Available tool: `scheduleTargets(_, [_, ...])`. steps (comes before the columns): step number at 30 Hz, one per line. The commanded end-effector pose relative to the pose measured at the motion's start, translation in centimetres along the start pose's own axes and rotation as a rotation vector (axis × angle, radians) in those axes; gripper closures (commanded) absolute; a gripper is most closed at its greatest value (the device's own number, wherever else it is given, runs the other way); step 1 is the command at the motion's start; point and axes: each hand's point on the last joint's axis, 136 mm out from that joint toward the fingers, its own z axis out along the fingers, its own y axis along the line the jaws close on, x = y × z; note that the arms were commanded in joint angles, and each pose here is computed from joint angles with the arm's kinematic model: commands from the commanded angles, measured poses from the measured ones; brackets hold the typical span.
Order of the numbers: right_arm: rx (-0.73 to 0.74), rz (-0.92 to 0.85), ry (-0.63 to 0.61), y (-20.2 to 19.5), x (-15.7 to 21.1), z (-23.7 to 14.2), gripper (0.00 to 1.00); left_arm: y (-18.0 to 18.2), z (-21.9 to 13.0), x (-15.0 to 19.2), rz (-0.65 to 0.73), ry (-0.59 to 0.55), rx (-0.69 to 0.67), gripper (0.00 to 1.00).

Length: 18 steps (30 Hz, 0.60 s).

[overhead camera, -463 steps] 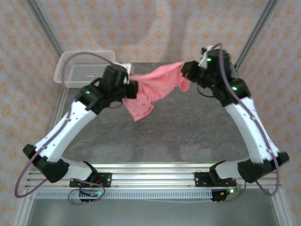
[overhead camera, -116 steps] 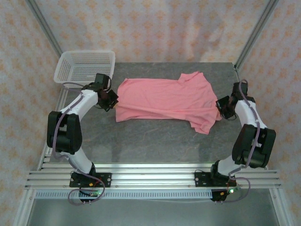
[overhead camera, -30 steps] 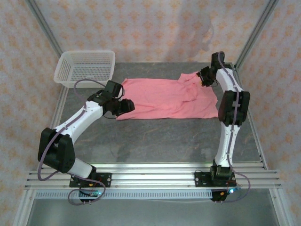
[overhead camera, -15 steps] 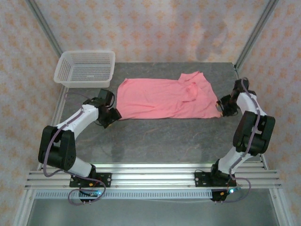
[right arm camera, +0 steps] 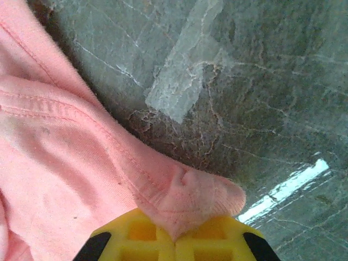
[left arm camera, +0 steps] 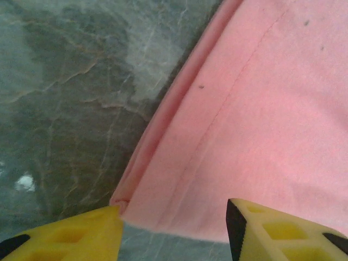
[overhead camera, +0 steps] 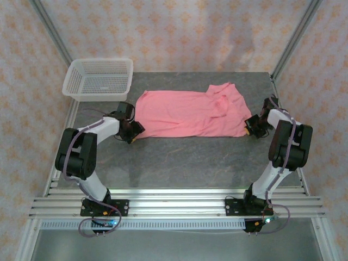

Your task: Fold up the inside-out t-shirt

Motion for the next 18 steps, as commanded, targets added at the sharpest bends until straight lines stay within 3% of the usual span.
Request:
scheduleTargets(1, [-0.017,-0.029,-0.022,0.8,-0.4,-1.1,0.99,-1.3,0.2,-1.3,-0.051,-0.040,0.047,0.51])
scheduleTargets(4, [-0.019,-0.027,-0.014,0.7,-0.1,-1.2,0.99,-1.0,0.9,-1.5,-0.080,-0.045,0.043,0.56])
scheduleTargets(6, [-0.017,-0.025,-0.014,0.5,0.0,-1.3,0.99,-0.9,1.3,-1.5,-0.097,-0.042,0.041,0.66])
scheduleTargets(9, [-0.002,-0.027,-0.014,0.1,0.2,-1.4,0.99,-0.5,1.4,-1.5,-0.112,-0.037,0.025,0.99])
scheduleTargets(14, [0.125,-0.023,-0.035,-2.8,0.6,-2.0,1.00,3.6,-0.9,-0.3,-0.096,-0.032,-0.101,1.00])
scheduleTargets(18, [0.153,0.018,-0.032,-5.2,2.8,-2.4,1.00,7.5,-2.3,2.6,-0.084,0.028,-0.160,1.00])
